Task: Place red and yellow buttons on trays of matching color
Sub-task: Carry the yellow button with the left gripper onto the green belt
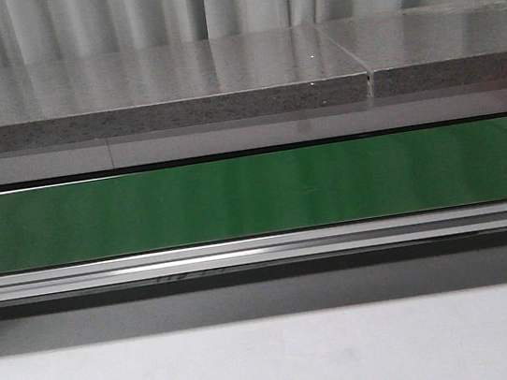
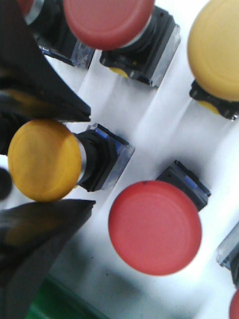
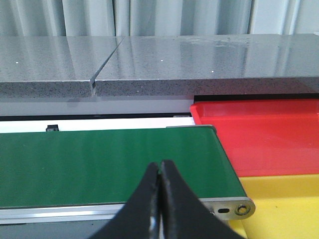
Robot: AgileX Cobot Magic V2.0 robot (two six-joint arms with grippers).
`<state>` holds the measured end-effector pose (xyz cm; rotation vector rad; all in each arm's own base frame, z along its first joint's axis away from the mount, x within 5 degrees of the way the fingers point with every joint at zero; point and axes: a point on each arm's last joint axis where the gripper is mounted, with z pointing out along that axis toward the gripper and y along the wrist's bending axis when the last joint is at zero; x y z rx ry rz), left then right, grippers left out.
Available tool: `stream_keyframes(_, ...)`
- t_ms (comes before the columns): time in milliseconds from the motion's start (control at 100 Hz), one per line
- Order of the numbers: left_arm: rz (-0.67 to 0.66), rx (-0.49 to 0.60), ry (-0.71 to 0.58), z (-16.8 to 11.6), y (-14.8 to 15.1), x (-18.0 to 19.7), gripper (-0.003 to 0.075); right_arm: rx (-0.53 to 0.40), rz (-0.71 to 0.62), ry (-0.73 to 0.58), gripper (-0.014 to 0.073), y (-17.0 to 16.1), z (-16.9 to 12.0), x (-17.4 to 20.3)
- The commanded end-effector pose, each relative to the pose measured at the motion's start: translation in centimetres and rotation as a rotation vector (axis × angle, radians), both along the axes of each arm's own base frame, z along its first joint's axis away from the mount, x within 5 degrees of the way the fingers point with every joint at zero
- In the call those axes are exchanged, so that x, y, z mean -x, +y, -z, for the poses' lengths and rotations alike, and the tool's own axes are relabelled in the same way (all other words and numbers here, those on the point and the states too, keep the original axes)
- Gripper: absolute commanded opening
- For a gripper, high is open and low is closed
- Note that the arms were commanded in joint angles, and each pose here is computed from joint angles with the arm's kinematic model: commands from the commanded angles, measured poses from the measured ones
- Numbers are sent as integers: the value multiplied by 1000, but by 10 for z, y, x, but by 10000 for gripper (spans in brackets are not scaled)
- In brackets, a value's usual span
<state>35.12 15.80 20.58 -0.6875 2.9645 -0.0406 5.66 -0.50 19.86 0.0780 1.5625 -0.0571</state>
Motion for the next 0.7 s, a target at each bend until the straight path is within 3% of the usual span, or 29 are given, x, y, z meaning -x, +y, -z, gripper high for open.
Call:
stream_keyframes(0, -5, -29, -84, -26, 0, -1, 231, 14, -2, -103, -66, 0, -13, 2)
stream_keyframes(280, -4, -34, -97, -36, -2, 3, 221, 14, -2, -103, -66, 0, -13, 2)
stream_keyframes(690, 16, -53, -147, -84, -13, 24, 221, 14, -2, -103, -66, 0, -13, 2)
